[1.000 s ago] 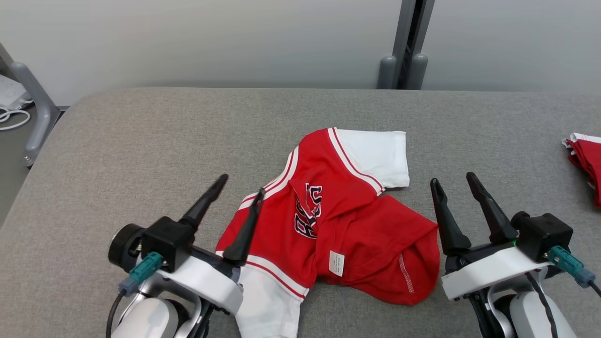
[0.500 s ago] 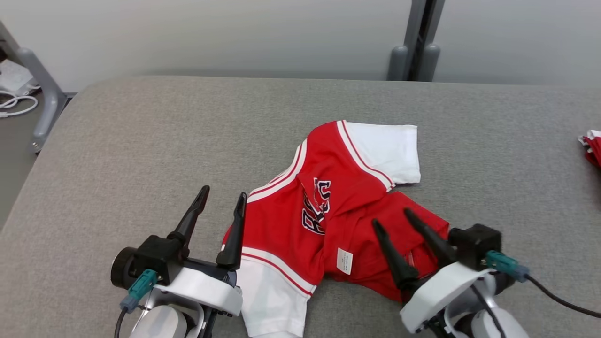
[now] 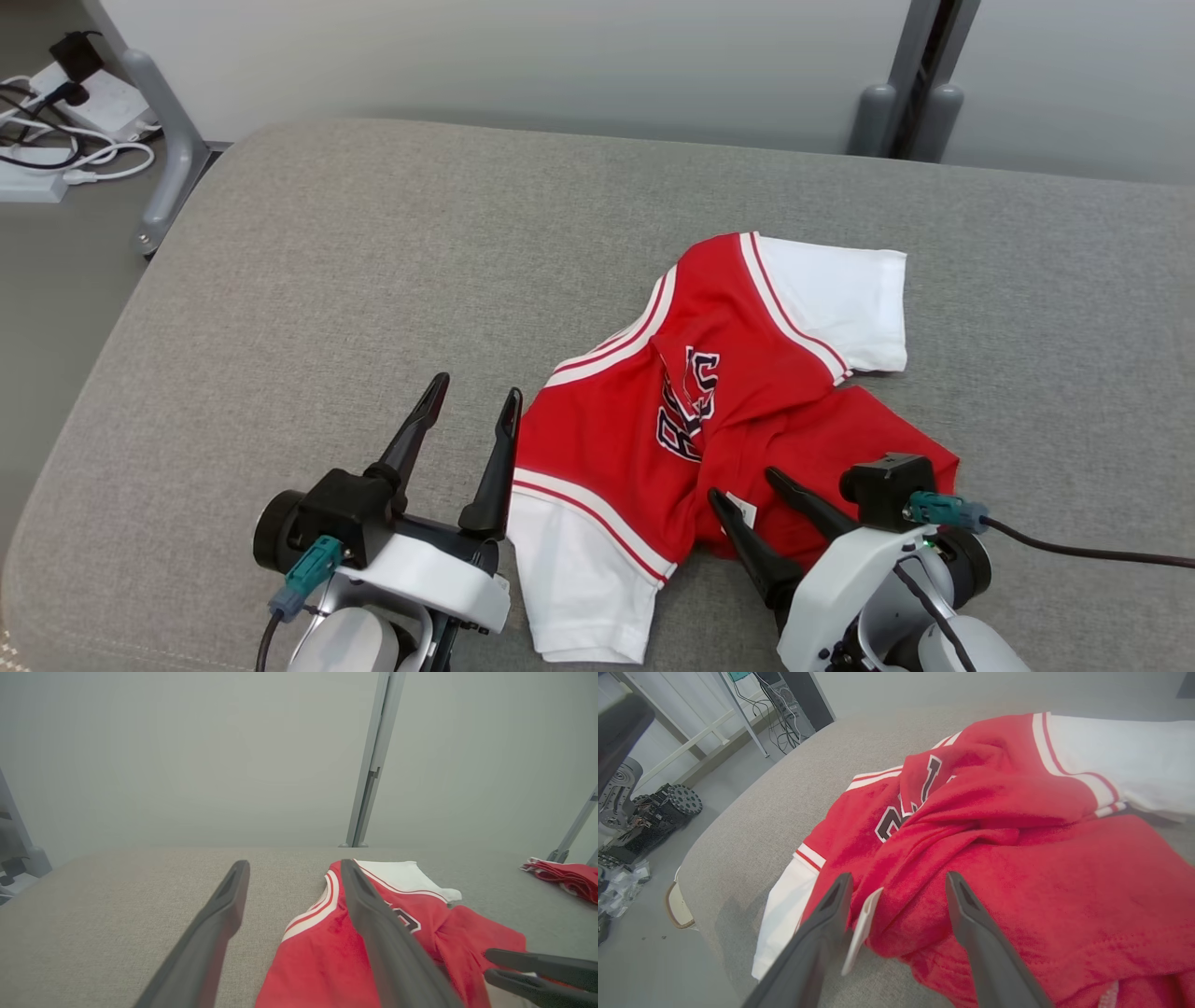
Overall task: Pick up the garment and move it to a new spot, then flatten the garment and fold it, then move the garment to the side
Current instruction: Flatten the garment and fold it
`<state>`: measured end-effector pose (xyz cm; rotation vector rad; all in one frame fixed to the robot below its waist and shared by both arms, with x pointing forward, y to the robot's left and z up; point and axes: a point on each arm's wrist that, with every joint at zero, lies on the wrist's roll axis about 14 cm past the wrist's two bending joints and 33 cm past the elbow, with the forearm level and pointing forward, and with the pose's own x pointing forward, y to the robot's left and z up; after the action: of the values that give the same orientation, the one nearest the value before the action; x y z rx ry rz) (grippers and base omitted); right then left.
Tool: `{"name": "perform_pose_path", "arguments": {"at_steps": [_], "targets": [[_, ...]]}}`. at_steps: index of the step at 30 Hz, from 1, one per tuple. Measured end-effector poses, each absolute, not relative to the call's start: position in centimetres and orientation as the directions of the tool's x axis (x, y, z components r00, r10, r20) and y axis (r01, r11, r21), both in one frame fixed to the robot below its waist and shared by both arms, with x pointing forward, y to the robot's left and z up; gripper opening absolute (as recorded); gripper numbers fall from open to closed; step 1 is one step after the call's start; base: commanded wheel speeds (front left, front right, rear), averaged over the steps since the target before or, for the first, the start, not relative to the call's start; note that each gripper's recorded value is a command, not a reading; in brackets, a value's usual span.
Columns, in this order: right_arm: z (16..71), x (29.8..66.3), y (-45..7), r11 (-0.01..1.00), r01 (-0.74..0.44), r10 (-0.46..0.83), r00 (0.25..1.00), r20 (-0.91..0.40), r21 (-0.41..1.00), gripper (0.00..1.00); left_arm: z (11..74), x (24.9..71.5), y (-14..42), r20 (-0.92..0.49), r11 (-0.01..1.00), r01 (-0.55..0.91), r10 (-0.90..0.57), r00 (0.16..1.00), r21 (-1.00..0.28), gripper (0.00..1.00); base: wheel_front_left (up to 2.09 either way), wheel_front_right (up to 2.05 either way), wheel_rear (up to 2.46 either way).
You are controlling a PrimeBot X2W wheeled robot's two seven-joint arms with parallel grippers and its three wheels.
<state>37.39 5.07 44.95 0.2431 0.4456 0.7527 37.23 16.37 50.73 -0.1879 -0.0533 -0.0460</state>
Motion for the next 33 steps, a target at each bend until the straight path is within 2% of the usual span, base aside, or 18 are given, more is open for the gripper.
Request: {"name": "perform_pose_path", "arguments": {"at_steps": [5, 6, 7, 8, 9, 10, 17, 21, 26, 29, 33], "targets": [[44.4, 37.6, 5.7, 0.697, -0.607, 0.715, 0.623, -0.317, 0.38, 1.0, 50.3, 37.0, 16.6, 0.047, 0.982, 0.045, -0.037, 0.998, -0.182, 1.0, 0.0, 0.0, 0.0], [44.2, 37.7, 5.8, 0.697, -0.609, 0.716, 0.619, -0.321, 0.38, 0.93, 50.3, 37.0, 16.6, 0.045, 0.982, 0.045, -0.037, 0.998, -0.183, 1.0, 0.0, 0.0, 0.0], [44.1, 37.7, 5.9, 0.696, -0.61, 0.718, 0.615, -0.327, 0.38, 0.4, 50.2, 37.0, 16.6, 0.044, 0.982, 0.042, -0.035, 0.998, -0.184, 1.0, 0.0, 0.0, 0.0], [44.0, 37.8, 6.1, 0.694, -0.611, 0.719, 0.611, -0.33, 0.38, 0.4, 50.2, 37.0, 16.6, 0.043, 0.982, 0.042, -0.035, 0.998, -0.185, 1.0, 0.0, 0.0, 0.0], [43.9, 37.9, 6.2, 0.693, -0.615, 0.721, 0.608, -0.333, 0.376, 0.1, 50.1, 37.0, 16.6, 0.041, 0.982, 0.041, -0.034, 0.999, -0.187, 1.0, 0.0, 0.0, 0.0], [43.9, 38.1, 6.3, 0.692, -0.619, 0.722, 0.607, -0.333, 0.371, 0.0, 50.0, 37.0, 16.7, 0.04, 0.982, 0.038, -0.031, 0.999, -0.187, 1.0, 0.0, 0.0, 0.0], [45.6, 39.3, 5.5, 0.707, -0.603, 0.704, 0.653, -0.28, 0.37, 0.0, 50.0, 37.0, 16.9, 0.041, 0.982, 0.031, -0.024, 0.999, -0.187, 1.0, 0.0, 0.0, 0.0], [48.3, 40.4, 3.0, 0.736, -0.566, 0.665, 0.706, -0.244, 0.371, 0.0, 49.9, 37.1, 15.8, 0.043, 0.979, 0.065, -0.058, 0.997, -0.195, 1.0, 0.0, 0.0, 0.0], [51.2, 42.2, -2.4, 0.799, -0.526, 0.595, 0.763, -0.254, 0.291, 0.0, 50.3, 37.6, 14.0, 0.058, 0.973, 0.122, -0.113, 0.992, -0.196, 1.0, 0.0, 0.0, 0.0], [53.0, 43.8, -5.9, 0.841, -0.504, 0.541, 0.795, -0.273, 0.197, 0.0, 50.4, 37.8, 13.4, 0.064, 0.97, 0.141, -0.131, 0.989, -0.197, 1.0, 0.0, 0.0, 0.0], [53.4, 45.9, -8.9, 0.868, -0.483, 0.491, 0.799, -0.348, 0.116, 0.0, 50.1, 38.0, 12.9, 0.056, 0.968, 0.156, -0.148, 0.987, -0.199, 1.0, 0.0, 0.0, 0.0]]}}
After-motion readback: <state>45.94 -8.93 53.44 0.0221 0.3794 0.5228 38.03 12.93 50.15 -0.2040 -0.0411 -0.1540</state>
